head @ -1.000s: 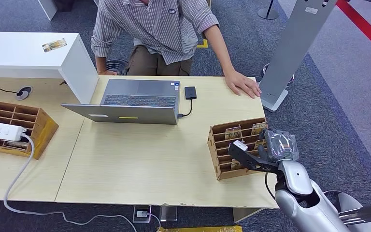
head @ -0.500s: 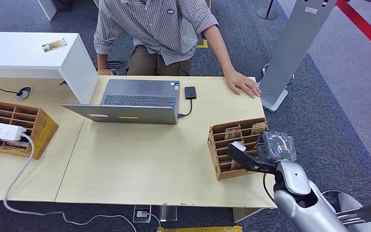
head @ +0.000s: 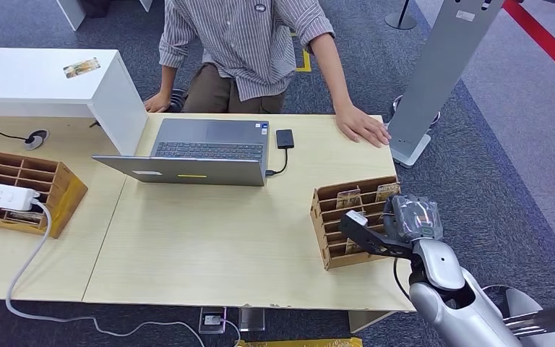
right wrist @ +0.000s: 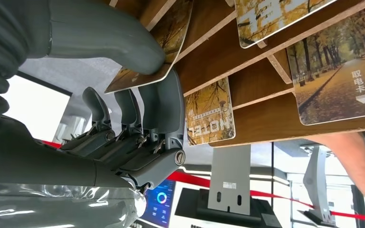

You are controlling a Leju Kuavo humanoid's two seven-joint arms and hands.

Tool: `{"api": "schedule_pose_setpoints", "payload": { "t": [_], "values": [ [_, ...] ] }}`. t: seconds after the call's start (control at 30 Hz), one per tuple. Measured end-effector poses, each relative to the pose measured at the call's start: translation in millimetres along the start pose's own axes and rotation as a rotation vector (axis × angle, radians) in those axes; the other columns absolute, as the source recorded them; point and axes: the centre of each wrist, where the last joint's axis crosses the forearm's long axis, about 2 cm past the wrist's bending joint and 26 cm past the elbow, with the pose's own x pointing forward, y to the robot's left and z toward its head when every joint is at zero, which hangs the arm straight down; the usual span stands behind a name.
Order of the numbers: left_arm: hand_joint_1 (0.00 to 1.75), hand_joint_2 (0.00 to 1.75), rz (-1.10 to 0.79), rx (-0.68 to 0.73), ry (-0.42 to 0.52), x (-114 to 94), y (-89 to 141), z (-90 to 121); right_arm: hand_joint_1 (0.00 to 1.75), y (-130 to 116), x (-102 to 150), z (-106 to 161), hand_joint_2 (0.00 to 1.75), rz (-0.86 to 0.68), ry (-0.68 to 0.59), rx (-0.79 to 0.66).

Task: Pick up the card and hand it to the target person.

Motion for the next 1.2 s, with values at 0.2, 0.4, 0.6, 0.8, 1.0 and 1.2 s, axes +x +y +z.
{"api": "schedule_pose_setpoints", "payload": {
  "t": [0.2, 0.4, 0.6, 0.8, 1.0, 1.2],
  "values": [
    [0.0, 1.75, -0.003, 0.009, -0.008, 0, 2, 0, 1.36, -3, 0, -2, 1.75, -0.034, -0.021, 0.041],
    [0.0, 1.75, 0.0, 0.02, -0.005, 0, 6, 0, 1.36, -27, 2, -5, 1.75, -0.09, -0.036, 0.126],
    [0.0, 1.75, 0.012, 0.027, -0.012, 0, 8, 0, 1.36, -75, 10, -3, 1.75, -0.052, -0.065, 0.061],
    [0.0, 1.75, 0.017, 0.042, -0.002, -1, 8, 0, 1.36, -121, 25, 8, 1.75, 0.016, -0.114, -0.046],
    [0.0, 1.75, 0.01, 0.038, -0.001, 0, 8, 0, 1.36, -142, 37, 23, 1.75, 0.002, -0.22, -0.112],
    [0.0, 1.75, 0.001, 0.018, -0.017, 0, 7, 0, 1.36, -139, 48, 27, 1.75, -0.001, -0.372, -0.351]
  ]
}}
